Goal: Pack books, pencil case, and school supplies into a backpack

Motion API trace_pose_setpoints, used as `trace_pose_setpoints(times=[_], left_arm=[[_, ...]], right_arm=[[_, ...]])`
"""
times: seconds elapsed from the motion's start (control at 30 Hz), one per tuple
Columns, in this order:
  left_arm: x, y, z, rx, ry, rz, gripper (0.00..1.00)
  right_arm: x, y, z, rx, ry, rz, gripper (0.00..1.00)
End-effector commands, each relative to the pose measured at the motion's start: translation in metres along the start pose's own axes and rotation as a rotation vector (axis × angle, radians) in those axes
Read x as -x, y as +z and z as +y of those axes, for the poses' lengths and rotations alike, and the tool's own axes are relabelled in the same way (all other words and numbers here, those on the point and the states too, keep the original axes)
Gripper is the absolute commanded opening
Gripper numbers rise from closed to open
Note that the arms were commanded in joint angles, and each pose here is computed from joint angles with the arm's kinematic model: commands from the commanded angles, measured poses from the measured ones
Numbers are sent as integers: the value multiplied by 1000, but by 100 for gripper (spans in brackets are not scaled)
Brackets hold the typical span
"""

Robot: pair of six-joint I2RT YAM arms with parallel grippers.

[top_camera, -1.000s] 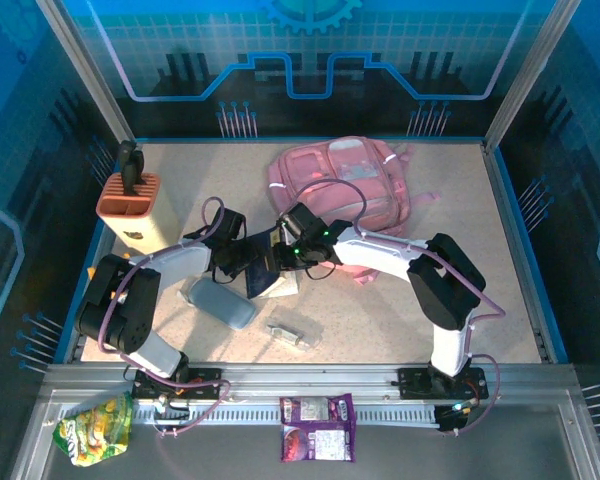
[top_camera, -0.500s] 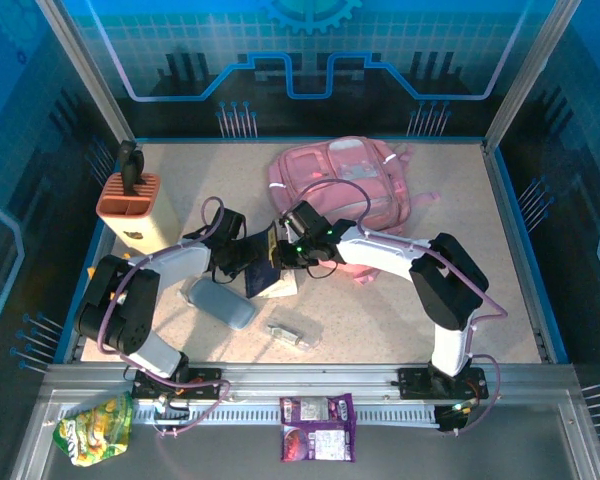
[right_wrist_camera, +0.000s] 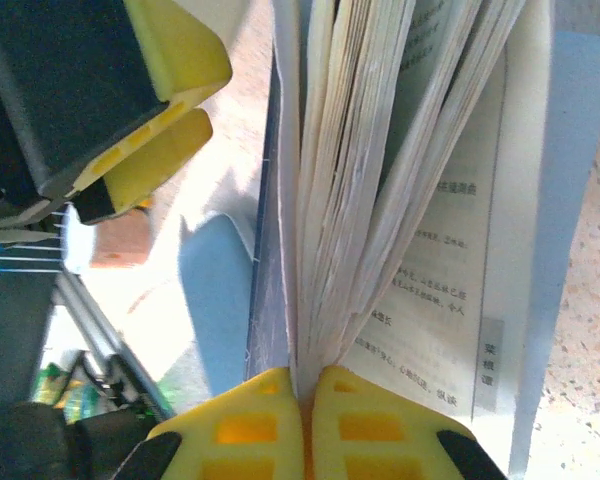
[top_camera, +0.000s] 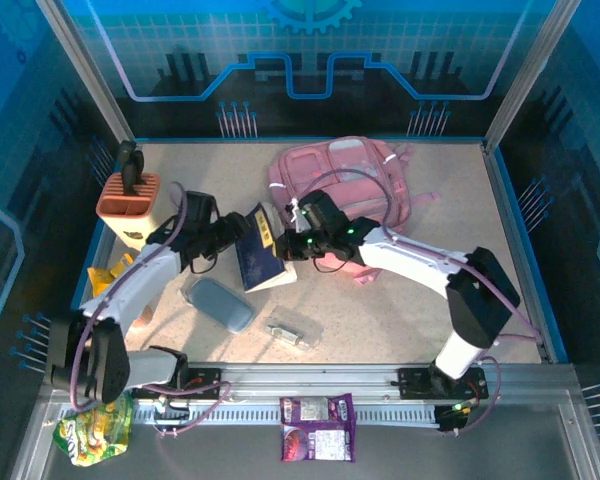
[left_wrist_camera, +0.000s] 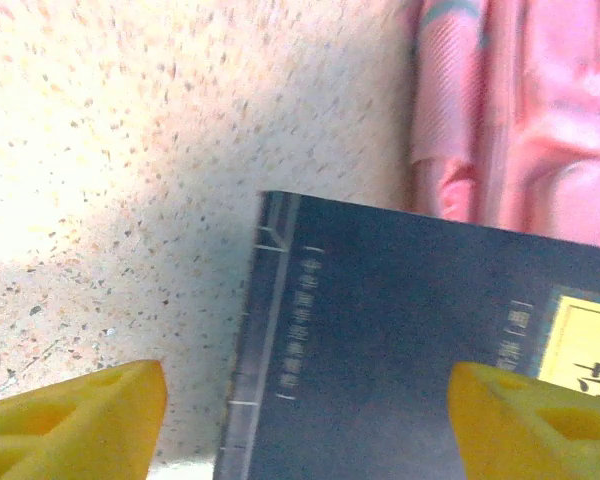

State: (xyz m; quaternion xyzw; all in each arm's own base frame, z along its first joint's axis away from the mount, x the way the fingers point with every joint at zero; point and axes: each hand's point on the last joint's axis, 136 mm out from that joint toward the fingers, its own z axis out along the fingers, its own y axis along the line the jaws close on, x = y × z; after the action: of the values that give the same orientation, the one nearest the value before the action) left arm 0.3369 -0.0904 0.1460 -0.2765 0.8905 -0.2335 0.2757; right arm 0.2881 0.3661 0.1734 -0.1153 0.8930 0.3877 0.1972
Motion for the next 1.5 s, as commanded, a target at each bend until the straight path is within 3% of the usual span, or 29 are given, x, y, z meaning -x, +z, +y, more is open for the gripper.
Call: trace_pose_setpoints(times=[0.0, 0.13, 0.33, 0.47, 0.73, 0.97, 1.1, 1.3, 1.47], left_arm=[[0, -26, -12, -67, -3, 18, 79], [-2, -48, -28, -186, -36, 5, 83], [-16, -69, -71, -471, -42, 60, 83], [-29, -71, -89, -549, -9, 94, 79], [-51, -76, -134, -699, 60, 170, 64], [-47, -88, -141, -719, 76, 129, 30], [-48, -91, -146, -735, 82, 130, 12], [-46, -112, -171, -824, 106, 114, 2], [-49, -131, -198, -918, 115, 93, 0]], right_arm=[[28, -38, 26, 119, -11, -111, 5], [38, -66, 29, 167, 0, -152, 5], [50, -99, 35, 272, 26, -203, 4], [54, -114, 39, 308, 28, -227, 4], [50, -110, 36, 351, 61, -219, 4], [47, -111, 18, 325, 93, -235, 13], [43, -114, 14, 322, 97, -230, 24], [32, -125, -4, 290, 137, -231, 74], [24, -125, -9, 319, 197, -186, 89]])
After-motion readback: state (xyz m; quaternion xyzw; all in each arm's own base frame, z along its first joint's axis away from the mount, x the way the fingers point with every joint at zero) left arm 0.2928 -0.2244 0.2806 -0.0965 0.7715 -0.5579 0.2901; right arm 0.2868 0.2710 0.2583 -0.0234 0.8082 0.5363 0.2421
